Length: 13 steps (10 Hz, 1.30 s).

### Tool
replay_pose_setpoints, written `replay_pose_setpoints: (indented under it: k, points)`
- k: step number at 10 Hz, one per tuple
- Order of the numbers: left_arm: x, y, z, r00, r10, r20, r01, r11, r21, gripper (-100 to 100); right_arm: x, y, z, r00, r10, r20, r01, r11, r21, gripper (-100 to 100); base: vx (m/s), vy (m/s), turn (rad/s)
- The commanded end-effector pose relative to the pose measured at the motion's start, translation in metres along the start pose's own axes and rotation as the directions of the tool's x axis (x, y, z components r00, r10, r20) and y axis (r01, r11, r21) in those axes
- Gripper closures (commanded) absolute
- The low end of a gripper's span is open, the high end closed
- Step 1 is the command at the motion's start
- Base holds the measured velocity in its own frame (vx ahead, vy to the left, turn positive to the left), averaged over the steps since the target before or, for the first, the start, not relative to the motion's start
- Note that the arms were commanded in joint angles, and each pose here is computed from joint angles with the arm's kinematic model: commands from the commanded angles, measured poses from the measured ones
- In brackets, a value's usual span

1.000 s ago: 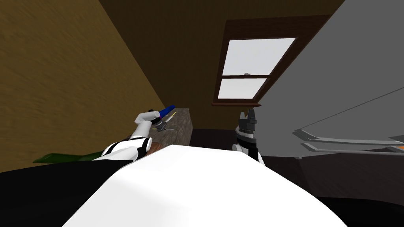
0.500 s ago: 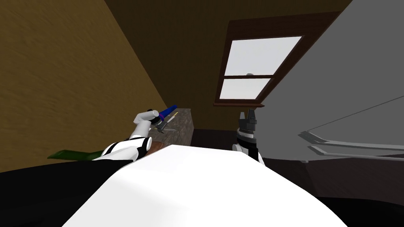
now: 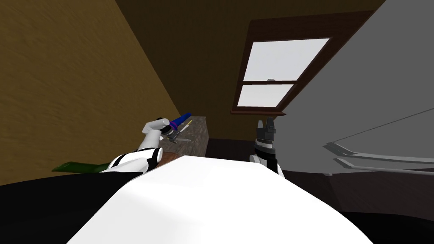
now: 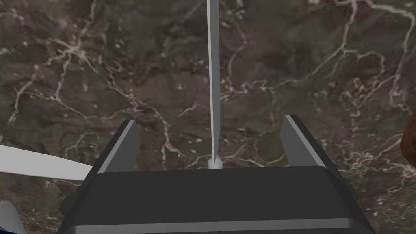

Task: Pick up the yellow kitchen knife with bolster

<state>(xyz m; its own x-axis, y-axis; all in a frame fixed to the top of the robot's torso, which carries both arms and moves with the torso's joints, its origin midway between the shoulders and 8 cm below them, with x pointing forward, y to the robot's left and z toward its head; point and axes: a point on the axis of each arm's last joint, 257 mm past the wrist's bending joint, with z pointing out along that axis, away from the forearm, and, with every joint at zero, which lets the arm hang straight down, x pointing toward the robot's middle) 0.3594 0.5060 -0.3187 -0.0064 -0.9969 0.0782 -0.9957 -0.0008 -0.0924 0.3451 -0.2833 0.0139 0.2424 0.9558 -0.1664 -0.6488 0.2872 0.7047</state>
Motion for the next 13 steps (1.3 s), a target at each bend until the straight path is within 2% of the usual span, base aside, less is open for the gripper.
replay_pose_setpoints:
  k: [1, 3, 4, 8, 9, 10, 12, 13]
  points:
    - [-0.008, 0.001, 0.004, 1.0, -0.011, 0.006, 0.011, 1.0, 0.011, -100, 0.0, 0.0, 0.0, 1.0, 0.0, 0.0, 0.0, 1.0, 0.0, 0, -0.039, -0.032, -0.105]
    - [-0.009, 0.003, 0.006, 1.0, -0.015, 0.006, 0.015, 1.0, 0.01, -100, 0.0, 0.0, 0.0, 1.0, 0.0, 0.0, 0.0, 1.0, 0.0, 0, -0.026, -0.025, -0.036]
    - [-0.01, 0.002, 0.006, 1.0, -0.014, 0.007, 0.014, 1.0, 0.012, 100, 0.0, 0.0, 0.0, 1.0, 0.0, 0.0, 0.0, 1.0, 0.0, 0, 0.0, 0.0, 0.0]
    - [-0.009, 0.005, 0.007, 1.0, -0.015, 0.005, 0.015, 1.0, 0.004, 100, 0.0, 0.0, 0.0, 1.0, 0.0, 0.0, 0.0, 1.0, 0.0, 0, 0.0, 0.0, -0.003]
    - [-0.009, 0.005, 0.007, 1.0, -0.016, 0.005, 0.016, 1.0, 0.004, 0, 0.0, 0.0, 0.0, 1.0, 0.0, 0.0, 0.0, 1.0, 0.0, 0, 0.0, 0.0, 0.0]
    - [-0.001, -0.001, 0.0, 1.0, 0.001, 0.001, -0.001, 1.0, 0.002, 100, 0.0, 0.0, 0.0, 1.0, 0.0, 0.0, 0.0, 1.0, 0.0, 0, 0.028, 0.03, 0.139]
    - [-0.002, -0.001, 0.001, 1.0, 0.001, 0.001, -0.001, 1.0, 0.002, 100, 0.0, 0.0, 0.0, 1.0, 0.0, 0.0, 0.0, 1.0, 0.0, 0, 0.034, 0.024, 0.057]
    - [-0.002, -0.001, 0.0, 1.0, 0.002, 0.001, -0.002, 1.0, 0.001, 0, 0.0, 0.0, 0.0, 1.0, 0.0, 0.0, 0.0, 1.0, 0.0, 0, 0.0, 0.0, 0.0]
